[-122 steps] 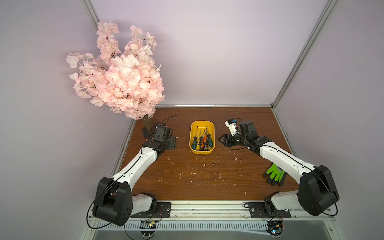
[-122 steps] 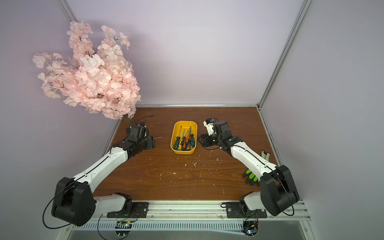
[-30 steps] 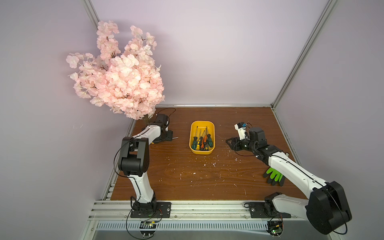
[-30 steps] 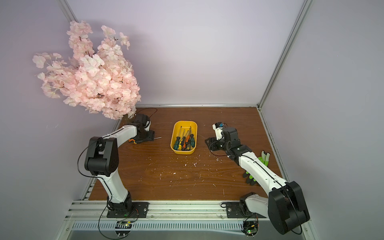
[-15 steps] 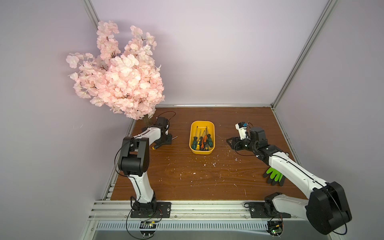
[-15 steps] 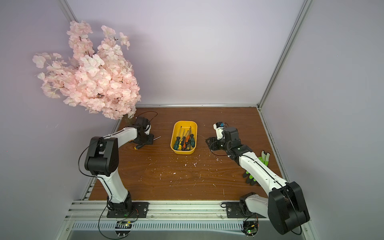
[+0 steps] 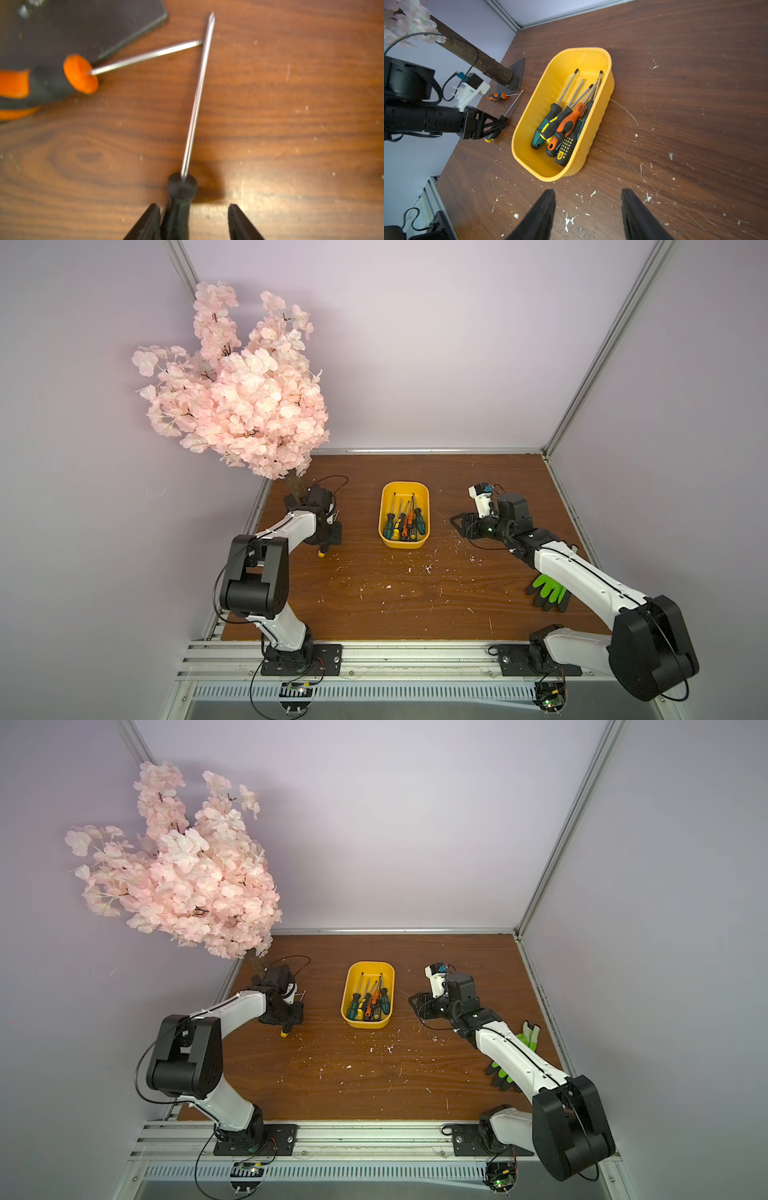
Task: Put the screwdriver on the desktop into the storage box
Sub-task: Pick up the screwdriver from the center of the board.
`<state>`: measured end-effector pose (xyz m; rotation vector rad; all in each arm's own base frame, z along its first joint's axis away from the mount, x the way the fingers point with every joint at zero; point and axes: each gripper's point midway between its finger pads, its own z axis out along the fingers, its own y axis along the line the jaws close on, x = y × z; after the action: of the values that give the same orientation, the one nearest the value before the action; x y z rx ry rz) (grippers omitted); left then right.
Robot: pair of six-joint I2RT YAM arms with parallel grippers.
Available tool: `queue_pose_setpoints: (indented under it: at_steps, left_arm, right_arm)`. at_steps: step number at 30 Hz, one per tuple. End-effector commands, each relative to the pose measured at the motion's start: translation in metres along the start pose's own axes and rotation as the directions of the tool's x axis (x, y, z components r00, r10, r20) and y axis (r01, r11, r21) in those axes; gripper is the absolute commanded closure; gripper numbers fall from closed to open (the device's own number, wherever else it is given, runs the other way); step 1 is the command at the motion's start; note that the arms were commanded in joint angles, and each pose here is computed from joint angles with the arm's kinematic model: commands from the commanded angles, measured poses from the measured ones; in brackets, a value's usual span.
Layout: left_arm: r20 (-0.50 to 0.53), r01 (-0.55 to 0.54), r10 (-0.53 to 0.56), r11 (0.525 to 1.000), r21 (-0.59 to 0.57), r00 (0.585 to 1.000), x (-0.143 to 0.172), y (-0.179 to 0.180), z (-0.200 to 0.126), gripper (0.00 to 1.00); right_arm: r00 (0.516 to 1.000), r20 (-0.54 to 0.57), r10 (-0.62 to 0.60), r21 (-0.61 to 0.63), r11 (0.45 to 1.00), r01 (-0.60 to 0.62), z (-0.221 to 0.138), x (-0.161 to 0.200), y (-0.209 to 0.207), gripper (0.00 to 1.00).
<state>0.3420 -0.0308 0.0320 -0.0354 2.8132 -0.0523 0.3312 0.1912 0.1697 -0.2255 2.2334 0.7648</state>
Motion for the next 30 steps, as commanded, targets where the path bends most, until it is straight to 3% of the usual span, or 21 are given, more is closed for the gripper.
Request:
queue_pose_setpoints:
  at_steps: [1, 6, 19, 30]
  left_arm:
    - [-0.050, 0.010, -0.009, 1.000, 0.001, 0.999, 0.023, -0.006, -0.002, 0.48]
    - [-0.060, 0.006, -0.006, 1.000, 0.001, 0.998, 0.037, -0.011, -0.003, 0.54]
    - [-0.046, -0.019, 0.020, 0.999, 0.034, 0.999, 0.039, -0.026, -0.009, 0.84]
    - [0.055, -0.023, 0.016, 0.990, 0.139, 0.998, 0.021, -0.048, -0.040, 0.99]
  right_arm:
    - [1.000, 0.030, -0.001, -0.042, 0.999, 0.002, -0.001, -0.011, 0.008, 0.43]
    - [0.999, 0.036, 0.003, -0.052, 0.999, -0.001, 0.000, -0.015, 0.011, 0.43]
    - [0.999, 0.041, 0.017, -0.051, 0.999, -0.015, -0.002, -0.016, 0.011, 0.43]
    - [0.998, 0.043, 0.036, -0.055, 0.998, -0.034, -0.002, -0.017, 0.012, 0.43]
